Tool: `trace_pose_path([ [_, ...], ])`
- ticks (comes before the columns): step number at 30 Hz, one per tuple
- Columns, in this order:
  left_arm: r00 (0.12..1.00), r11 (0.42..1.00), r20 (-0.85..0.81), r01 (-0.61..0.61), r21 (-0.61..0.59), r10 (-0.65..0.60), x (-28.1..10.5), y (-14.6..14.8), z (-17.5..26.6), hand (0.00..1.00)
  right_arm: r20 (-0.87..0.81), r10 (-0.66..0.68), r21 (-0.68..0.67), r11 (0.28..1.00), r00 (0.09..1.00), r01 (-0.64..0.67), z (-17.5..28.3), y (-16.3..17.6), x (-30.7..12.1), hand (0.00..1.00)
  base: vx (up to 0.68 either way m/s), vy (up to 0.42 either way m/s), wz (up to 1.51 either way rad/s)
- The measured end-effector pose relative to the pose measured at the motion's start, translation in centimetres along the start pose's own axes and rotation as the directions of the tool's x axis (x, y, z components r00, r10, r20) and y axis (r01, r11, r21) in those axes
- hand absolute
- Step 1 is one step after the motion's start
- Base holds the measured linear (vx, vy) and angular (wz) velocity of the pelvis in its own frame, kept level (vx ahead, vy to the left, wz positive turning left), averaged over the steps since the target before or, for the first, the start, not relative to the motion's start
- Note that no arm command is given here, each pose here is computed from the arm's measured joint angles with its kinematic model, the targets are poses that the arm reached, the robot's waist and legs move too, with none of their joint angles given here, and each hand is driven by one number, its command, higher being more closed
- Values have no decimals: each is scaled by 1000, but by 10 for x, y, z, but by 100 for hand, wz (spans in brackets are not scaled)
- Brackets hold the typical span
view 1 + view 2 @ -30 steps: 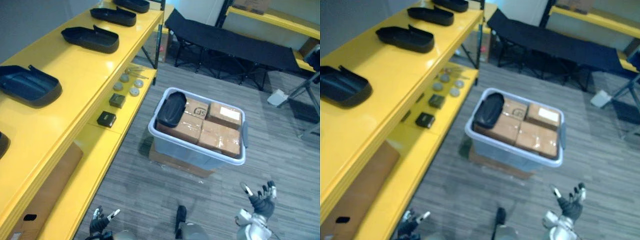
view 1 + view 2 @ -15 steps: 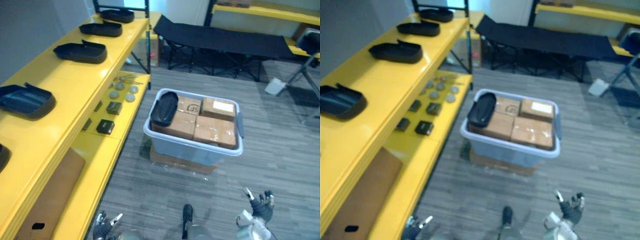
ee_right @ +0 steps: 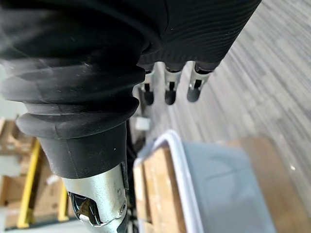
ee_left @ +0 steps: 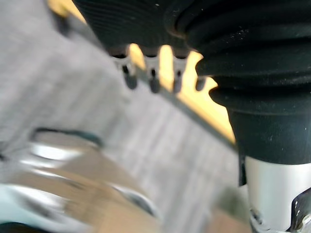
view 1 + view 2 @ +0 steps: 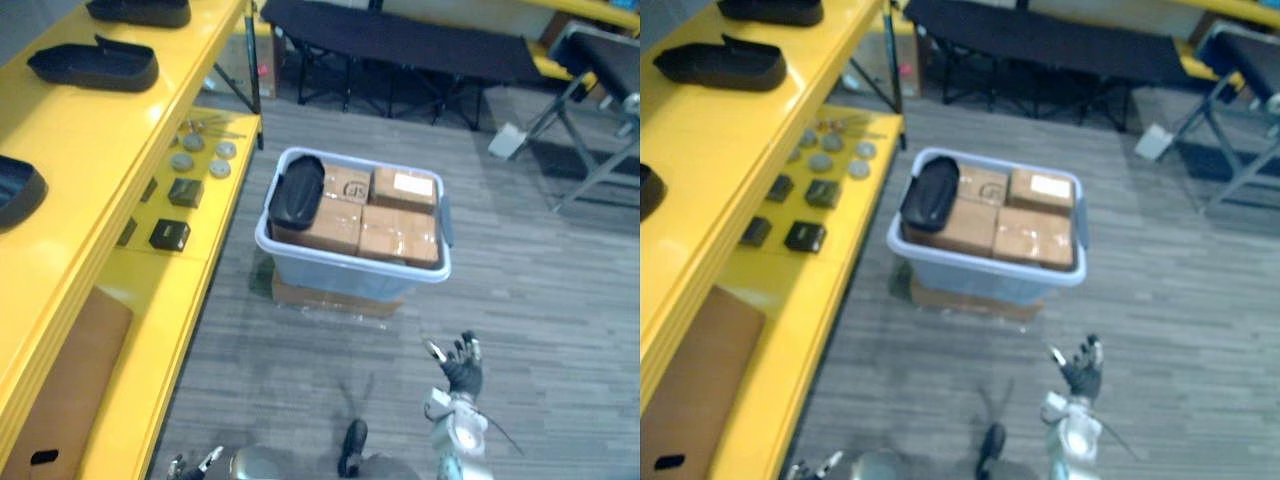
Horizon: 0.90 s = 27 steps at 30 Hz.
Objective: Walk over and take plastic housings, then place them on the shelf
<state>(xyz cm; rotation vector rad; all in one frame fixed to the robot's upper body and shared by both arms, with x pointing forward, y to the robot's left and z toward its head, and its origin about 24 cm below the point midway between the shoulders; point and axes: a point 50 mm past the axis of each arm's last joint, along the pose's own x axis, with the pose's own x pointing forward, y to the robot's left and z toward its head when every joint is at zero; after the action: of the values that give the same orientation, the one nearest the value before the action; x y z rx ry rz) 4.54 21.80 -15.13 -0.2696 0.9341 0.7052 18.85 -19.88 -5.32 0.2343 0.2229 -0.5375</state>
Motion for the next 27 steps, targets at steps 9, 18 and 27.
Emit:
trace_pose_path([
  [9, 999, 998, -29, 12, -54, -13, -3, 5, -10, 0, 9, -53, -29, 998, 999, 53, 1, -24, -2, 0, -128, 81, 15],
  [18, 997, 992, 33, 62, 108, -66, -1, -1, 0, 0, 13, 26, -23, 999, 1000, -26, 0, 8, -4, 0, 12, 138, -4],
  [27, 978, 988, 171, 98, 115, -117, 8, -13, 42, 0, 119, 105, -25, 994, 987, -103, 22, 32, -2, 0, 119, -57, 27],
])
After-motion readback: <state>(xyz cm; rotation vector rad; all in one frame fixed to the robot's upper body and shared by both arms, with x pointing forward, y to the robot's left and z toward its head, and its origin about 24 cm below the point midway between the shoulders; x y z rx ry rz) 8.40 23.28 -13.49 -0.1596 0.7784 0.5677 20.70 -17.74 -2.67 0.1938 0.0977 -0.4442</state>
